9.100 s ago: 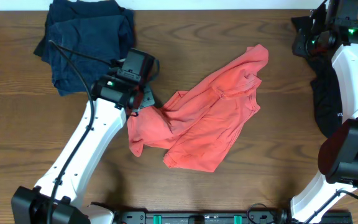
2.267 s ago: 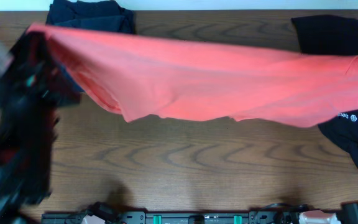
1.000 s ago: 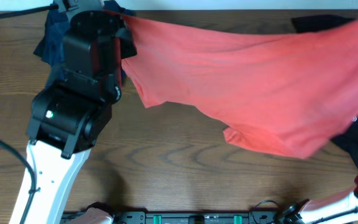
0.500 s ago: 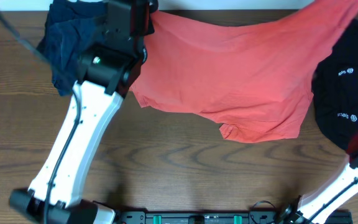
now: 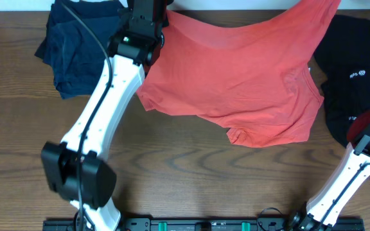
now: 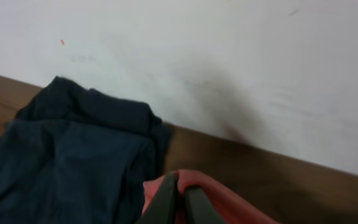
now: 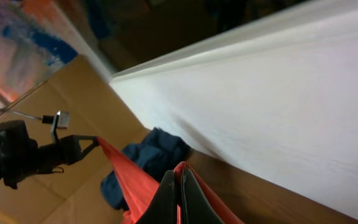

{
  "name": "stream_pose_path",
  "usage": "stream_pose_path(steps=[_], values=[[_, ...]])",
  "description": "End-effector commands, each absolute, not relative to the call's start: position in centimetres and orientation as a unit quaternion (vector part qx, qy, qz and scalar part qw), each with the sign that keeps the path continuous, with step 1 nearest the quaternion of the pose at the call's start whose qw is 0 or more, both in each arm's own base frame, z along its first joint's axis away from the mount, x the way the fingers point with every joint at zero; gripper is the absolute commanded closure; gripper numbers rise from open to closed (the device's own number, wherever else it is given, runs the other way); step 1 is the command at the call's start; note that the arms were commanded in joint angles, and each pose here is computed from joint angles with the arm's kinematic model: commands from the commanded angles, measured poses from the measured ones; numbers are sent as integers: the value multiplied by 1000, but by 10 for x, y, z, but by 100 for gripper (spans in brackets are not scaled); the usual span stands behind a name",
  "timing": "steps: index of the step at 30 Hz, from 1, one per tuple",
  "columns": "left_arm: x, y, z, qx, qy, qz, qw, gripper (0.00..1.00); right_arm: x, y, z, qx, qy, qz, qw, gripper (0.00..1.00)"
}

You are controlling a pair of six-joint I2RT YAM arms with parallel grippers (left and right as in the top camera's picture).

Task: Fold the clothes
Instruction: 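Lay the stretched shirt flat on the table and release both grippers, then grasp the shirt's left hem with the left gripper and smooth it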

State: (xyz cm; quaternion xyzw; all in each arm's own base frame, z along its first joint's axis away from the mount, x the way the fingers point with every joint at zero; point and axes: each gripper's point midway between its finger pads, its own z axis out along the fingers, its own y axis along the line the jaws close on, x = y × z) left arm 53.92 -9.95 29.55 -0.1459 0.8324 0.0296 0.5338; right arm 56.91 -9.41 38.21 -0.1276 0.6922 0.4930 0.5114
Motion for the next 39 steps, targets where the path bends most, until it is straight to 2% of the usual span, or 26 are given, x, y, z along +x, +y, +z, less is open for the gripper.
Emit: stream_pose_path(steps=[1,8,9,11,12,13,14,16,18,25,28,29,33,39], values=[[558,-85,283,-166,823,38,541,94,592,-86,360,-130,696,466,531,99],[607,-82,265,-192,779,15,597,93,626,-77,307,-92,744,388,536,99],[613,-82,266,-196,769,10,608,85,630,-76,302,-90,752,372,537,99],[622,-83,269,-202,751,-1,629,55,635,-73,296,-91,759,351,541,98],[624,-84,271,-203,745,-5,636,38,637,-72,295,-87,762,345,542,90],[626,-83,273,-205,740,-7,640,24,639,-71,294,-86,763,340,543,77],[626,-82,275,-205,738,-7,643,14,641,-70,294,-84,765,335,544,61],[625,-81,279,-192,739,3,645,0,642,-68,294,-84,765,332,546,45],[622,-80,282,-176,746,19,642,2,642,-69,294,-83,765,331,547,35],[586,-71,297,-146,790,56,593,2,634,-72,295,-69,777,334,530,21],[553,-65,309,-132,818,68,556,2,618,-70,303,-79,792,312,519,3],[541,-62,313,-127,827,71,544,2,614,-72,304,-73,800,299,514,1],[487,-51,330,-110,856,81,498,2,580,-95,311,-21,863,168,475,1],[438,-43,326,-111,887,78,440,2,515,-143,319,149,907,-40,391,1]])
